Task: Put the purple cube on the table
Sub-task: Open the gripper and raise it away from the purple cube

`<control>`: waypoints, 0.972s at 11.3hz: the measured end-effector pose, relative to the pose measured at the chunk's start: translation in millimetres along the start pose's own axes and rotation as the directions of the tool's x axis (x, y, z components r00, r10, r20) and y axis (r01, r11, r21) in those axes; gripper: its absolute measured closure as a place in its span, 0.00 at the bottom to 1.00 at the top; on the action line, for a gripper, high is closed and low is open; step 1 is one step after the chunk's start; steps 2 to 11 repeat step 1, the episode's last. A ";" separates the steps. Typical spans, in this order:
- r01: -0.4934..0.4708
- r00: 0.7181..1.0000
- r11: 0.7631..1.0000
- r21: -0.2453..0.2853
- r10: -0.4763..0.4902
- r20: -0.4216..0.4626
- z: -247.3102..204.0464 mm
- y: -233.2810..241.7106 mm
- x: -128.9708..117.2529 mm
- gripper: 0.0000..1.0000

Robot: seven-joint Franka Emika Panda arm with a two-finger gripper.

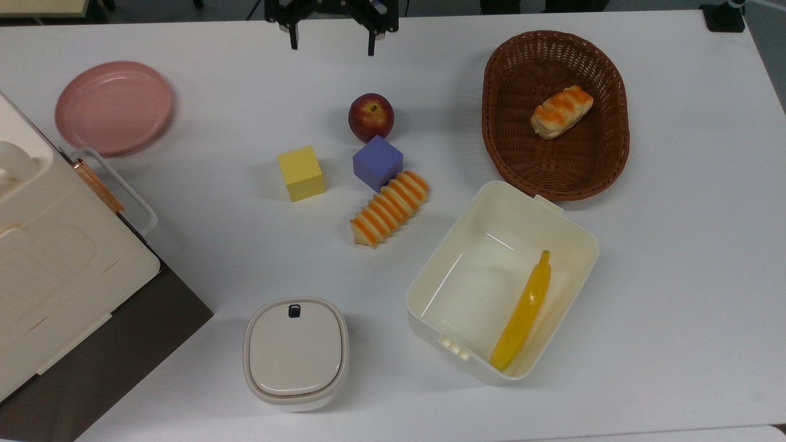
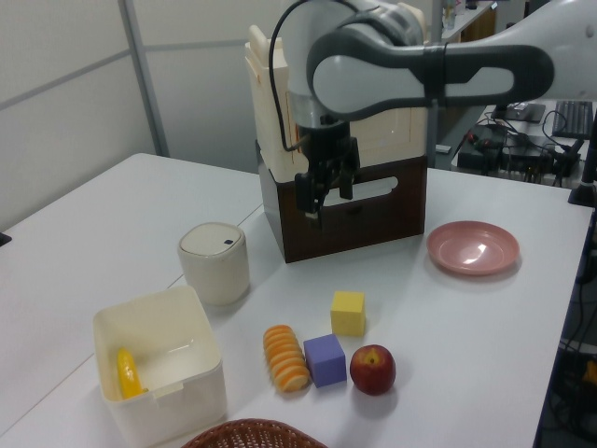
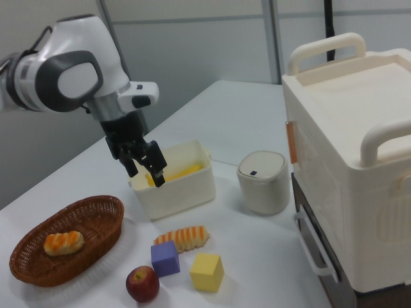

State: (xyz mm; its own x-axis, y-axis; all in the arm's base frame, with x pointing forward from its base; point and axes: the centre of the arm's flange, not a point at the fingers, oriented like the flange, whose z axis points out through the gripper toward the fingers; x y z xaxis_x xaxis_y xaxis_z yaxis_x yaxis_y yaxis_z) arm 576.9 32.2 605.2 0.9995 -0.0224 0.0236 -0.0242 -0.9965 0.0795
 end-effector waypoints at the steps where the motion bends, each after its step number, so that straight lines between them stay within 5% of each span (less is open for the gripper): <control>1: -0.012 1.000 1.000 -0.001 0.012 -0.015 -8.8 6.6 -3.8 0.00; 11: -0.012 1.000 1.000 -0.001 0.012 -0.015 -8.8 6.6 -3.8 0.00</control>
